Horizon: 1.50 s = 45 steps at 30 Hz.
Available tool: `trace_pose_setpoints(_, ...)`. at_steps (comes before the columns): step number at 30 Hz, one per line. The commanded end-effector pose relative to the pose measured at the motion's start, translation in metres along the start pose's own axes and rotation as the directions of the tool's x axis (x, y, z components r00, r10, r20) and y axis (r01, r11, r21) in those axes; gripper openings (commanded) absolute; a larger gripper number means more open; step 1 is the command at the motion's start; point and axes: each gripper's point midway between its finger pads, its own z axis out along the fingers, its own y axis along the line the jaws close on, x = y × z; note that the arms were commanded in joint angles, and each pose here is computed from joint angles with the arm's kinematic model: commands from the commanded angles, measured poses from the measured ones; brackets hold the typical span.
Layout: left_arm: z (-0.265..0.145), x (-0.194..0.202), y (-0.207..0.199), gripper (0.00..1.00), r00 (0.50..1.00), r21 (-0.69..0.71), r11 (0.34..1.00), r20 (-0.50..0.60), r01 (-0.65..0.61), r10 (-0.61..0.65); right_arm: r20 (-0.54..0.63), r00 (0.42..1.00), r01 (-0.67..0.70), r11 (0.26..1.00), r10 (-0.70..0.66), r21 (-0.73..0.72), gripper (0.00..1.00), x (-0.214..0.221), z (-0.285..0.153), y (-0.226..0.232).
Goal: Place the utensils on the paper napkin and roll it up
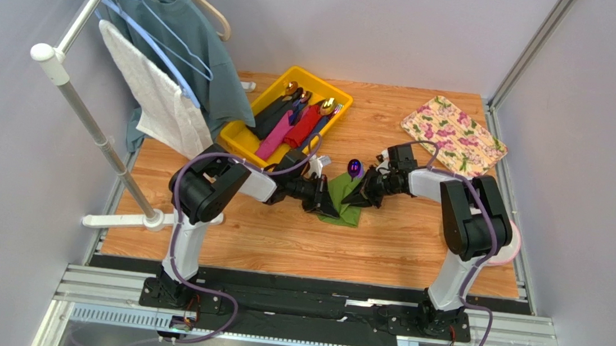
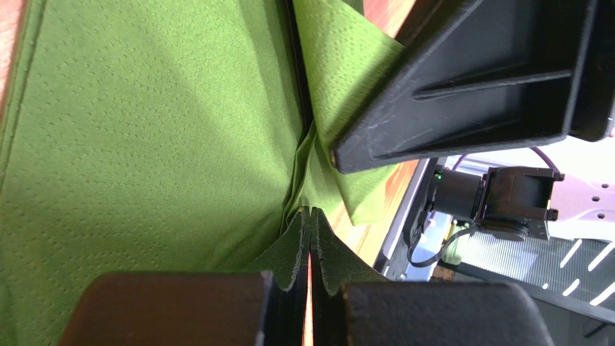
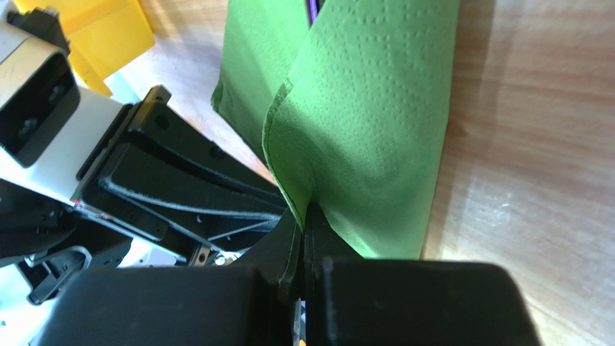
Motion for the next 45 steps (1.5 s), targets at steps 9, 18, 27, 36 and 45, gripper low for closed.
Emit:
trace_pose_setpoints(9, -0.021, -0.001, -0.030, 0.15, 0.997, 0.086, 0.993, 0.036, -0.076, 0.073, 0.043, 0.999, -0.003, 1.000, 0.004, -0.017, 0.28, -0.017, 0.013, 0.003)
trace_pose_setpoints(18, -0.063, -0.011, -0.044, 0.27, 0.991, 0.103, 0.990, 0.107, -0.092, 0.081, 0.015, 0.999, 0.031, 0.998, -0.030, -0.052, 0.58, -0.008, 0.013, 0.015)
trace_pose_setpoints(27, -0.074, -0.036, -0.032, 0.45, 0.985, 0.019, 0.998, 0.168, -0.053, 0.049, 0.003, 0.999, 0.051, 0.998, -0.051, -0.048, 0.71, -0.002, 0.014, 0.016)
trace_pose_setpoints(36, -0.065, -0.060, -0.020, 0.46, 0.981, -0.065, 0.996, 0.182, -0.057, 0.068, -0.002, 0.999, 0.045, 0.998, -0.045, -0.033, 0.68, -0.001, 0.015, 0.010)
trace_pose_setpoints(45, -0.051, -0.060, -0.013, 0.45, 0.982, -0.067, 0.998, 0.184, -0.021, 0.033, -0.001, 1.000, 0.027, 0.999, -0.027, -0.030, 0.41, -0.001, 0.015, 0.010)
